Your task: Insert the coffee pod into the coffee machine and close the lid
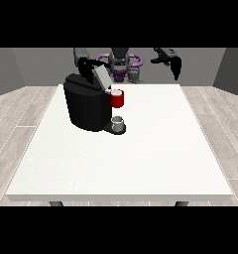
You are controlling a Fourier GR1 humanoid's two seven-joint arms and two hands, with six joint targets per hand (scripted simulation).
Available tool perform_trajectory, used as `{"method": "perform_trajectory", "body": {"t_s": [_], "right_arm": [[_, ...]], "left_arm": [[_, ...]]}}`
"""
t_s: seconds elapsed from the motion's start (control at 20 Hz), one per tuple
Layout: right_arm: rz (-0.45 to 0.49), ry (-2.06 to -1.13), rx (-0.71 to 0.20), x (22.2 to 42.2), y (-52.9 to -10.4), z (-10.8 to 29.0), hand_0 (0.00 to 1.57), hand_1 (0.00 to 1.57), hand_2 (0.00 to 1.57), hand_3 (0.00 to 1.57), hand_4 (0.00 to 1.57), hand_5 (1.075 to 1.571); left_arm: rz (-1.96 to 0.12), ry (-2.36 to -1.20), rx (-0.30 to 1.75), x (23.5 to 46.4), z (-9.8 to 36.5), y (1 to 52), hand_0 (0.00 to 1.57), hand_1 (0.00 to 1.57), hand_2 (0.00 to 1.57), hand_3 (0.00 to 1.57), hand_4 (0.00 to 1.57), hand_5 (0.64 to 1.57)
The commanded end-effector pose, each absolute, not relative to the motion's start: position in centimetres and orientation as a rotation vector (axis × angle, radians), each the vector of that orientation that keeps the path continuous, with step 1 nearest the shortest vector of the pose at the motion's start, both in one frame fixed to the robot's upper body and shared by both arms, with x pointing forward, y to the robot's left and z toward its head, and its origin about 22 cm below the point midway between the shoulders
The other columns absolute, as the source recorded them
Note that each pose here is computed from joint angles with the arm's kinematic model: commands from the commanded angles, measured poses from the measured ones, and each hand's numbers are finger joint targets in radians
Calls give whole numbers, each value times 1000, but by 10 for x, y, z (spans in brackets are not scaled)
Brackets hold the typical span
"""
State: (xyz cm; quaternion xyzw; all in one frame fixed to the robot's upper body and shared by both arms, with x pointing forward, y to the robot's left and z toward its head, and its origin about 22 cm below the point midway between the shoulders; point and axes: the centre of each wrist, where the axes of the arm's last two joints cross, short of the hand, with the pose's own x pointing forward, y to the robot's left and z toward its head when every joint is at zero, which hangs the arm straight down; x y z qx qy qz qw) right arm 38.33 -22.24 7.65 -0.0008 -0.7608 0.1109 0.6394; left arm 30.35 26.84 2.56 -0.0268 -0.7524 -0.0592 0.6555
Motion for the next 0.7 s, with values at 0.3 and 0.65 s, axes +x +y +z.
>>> {"method": "perform_trajectory", "body": {"t_s": [0.3,0.65], "right_arm": [[315,-1698,35,386,-192,63,0,0,0,0,0,1571],[370,-1694,44,395,-188,84,0,0,0,0,114,1571]], "left_arm": [[-136,-1682,-48,309,35,274,0,0,0,0,0,1571],[-108,-1638,5,307,26,294,0,0,0,0,192,1571]]}}
